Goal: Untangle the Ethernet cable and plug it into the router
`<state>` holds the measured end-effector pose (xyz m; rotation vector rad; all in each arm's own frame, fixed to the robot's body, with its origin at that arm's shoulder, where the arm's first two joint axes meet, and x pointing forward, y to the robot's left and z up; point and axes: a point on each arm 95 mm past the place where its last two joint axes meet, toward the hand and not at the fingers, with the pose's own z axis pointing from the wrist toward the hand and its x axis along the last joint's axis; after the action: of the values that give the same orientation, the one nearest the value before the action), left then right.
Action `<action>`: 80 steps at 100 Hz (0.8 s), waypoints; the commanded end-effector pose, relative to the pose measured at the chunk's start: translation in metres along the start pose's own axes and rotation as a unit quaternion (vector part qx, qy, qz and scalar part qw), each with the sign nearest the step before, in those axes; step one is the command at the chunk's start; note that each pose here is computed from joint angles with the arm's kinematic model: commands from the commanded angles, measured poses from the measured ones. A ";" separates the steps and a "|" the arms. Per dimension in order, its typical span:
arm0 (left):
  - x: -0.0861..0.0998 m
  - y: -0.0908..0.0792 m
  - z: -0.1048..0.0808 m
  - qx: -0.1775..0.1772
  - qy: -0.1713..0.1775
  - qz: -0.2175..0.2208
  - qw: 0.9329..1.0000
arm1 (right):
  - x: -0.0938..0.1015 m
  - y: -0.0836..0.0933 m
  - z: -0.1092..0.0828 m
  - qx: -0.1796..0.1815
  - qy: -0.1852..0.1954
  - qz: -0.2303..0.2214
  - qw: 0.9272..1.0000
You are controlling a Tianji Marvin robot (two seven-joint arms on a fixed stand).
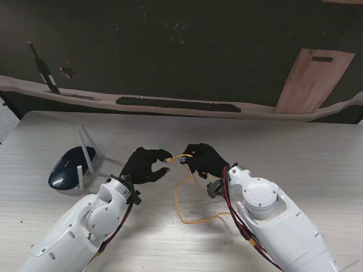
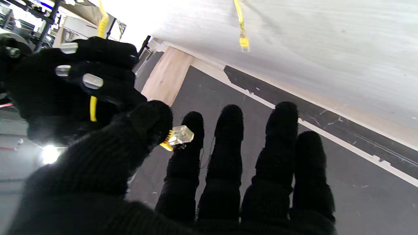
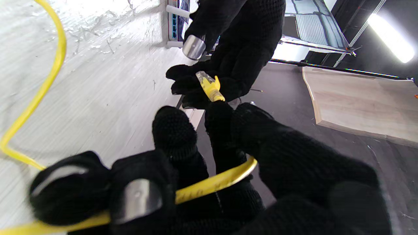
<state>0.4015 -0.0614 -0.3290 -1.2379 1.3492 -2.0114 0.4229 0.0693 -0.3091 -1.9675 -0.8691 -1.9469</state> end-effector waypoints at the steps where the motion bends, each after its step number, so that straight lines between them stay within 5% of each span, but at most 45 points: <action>1: 0.003 0.002 -0.004 -0.010 0.005 -0.004 1.000 | 0.000 -0.006 0.001 0.012 -0.001 0.005 1.000; 80: 0.007 0.002 -0.010 0.036 0.011 -0.013 0.999 | -0.001 -0.009 0.005 0.018 -0.013 0.006 1.000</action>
<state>0.3915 -0.0593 -0.3288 -1.2020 1.2599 -2.0719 0.4247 0.0755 -0.3100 -1.9801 -0.8846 -1.9120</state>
